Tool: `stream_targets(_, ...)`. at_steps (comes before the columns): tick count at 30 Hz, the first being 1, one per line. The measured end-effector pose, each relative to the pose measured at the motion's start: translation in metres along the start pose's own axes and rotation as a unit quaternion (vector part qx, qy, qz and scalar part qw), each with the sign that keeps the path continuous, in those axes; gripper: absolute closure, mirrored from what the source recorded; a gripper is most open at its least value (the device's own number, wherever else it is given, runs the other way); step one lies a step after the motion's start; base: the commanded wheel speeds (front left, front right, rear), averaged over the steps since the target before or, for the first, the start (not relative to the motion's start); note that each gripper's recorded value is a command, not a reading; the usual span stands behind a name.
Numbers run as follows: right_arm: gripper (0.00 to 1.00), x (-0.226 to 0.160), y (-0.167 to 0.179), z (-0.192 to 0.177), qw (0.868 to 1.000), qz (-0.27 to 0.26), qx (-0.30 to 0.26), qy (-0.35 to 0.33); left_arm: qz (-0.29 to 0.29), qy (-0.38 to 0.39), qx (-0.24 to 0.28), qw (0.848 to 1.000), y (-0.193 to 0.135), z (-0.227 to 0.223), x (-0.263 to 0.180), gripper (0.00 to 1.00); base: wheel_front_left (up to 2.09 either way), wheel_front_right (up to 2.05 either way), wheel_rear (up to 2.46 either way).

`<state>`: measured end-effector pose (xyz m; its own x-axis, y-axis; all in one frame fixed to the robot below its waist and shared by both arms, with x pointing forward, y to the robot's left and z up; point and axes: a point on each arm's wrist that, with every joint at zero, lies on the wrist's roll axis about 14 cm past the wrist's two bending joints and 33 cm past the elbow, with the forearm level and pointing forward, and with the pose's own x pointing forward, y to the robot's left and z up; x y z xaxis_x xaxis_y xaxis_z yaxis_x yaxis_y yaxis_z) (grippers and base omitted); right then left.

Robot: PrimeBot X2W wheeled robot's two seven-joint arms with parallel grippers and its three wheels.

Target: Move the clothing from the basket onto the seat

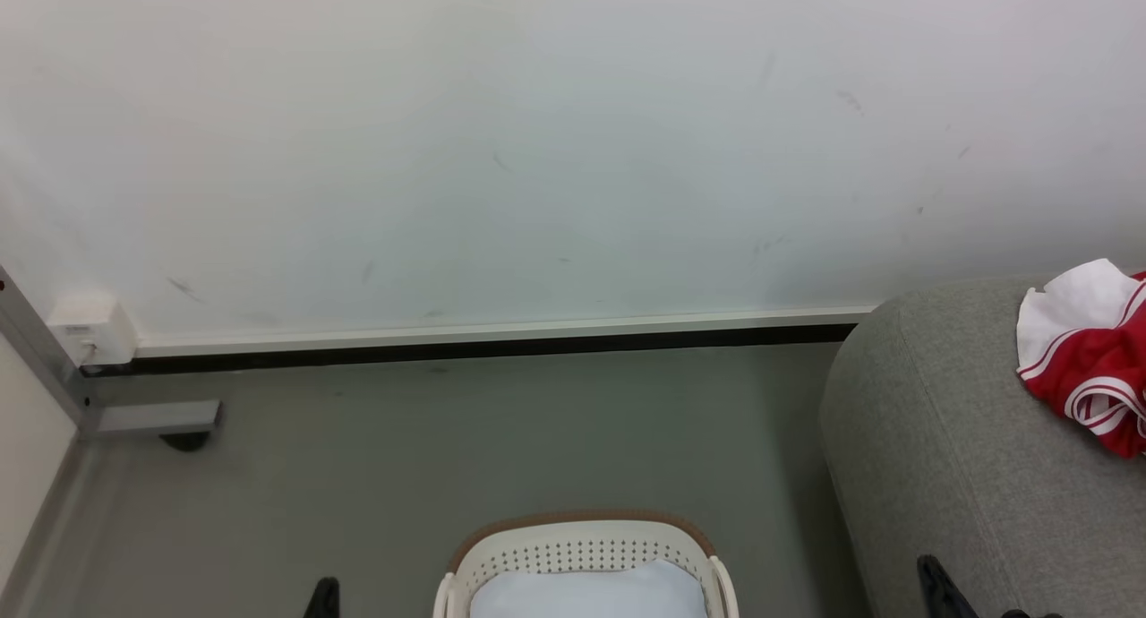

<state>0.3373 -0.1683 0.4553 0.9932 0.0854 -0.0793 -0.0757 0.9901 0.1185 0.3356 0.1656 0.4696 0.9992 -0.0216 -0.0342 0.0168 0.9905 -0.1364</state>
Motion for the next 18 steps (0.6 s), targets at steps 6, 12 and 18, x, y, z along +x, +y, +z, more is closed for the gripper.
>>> stream_targets(6, 1.00, 0.000, -0.006, -0.004, 0.998, -0.018, 0.056, 0.012, 0.018, 0.019, -0.051, 0.998, 0.008, -0.006, 0.001, 1.00, 0.00, 0.00, 0.00)
stream_targets(12, 1.00, 0.002, -0.011, 0.000, 0.993, -0.032, 0.111, 0.007, 0.028, 0.026, -0.105, 0.994, 0.012, -0.006, 0.004, 1.00, 0.00, 0.00, 0.00)
stream_targets(18, 1.00, 0.004, -0.016, 0.002, 0.984, -0.045, 0.171, 0.005, 0.037, 0.027, -0.165, 0.985, 0.015, -0.004, 0.008, 1.00, 0.00, 0.00, 0.00)
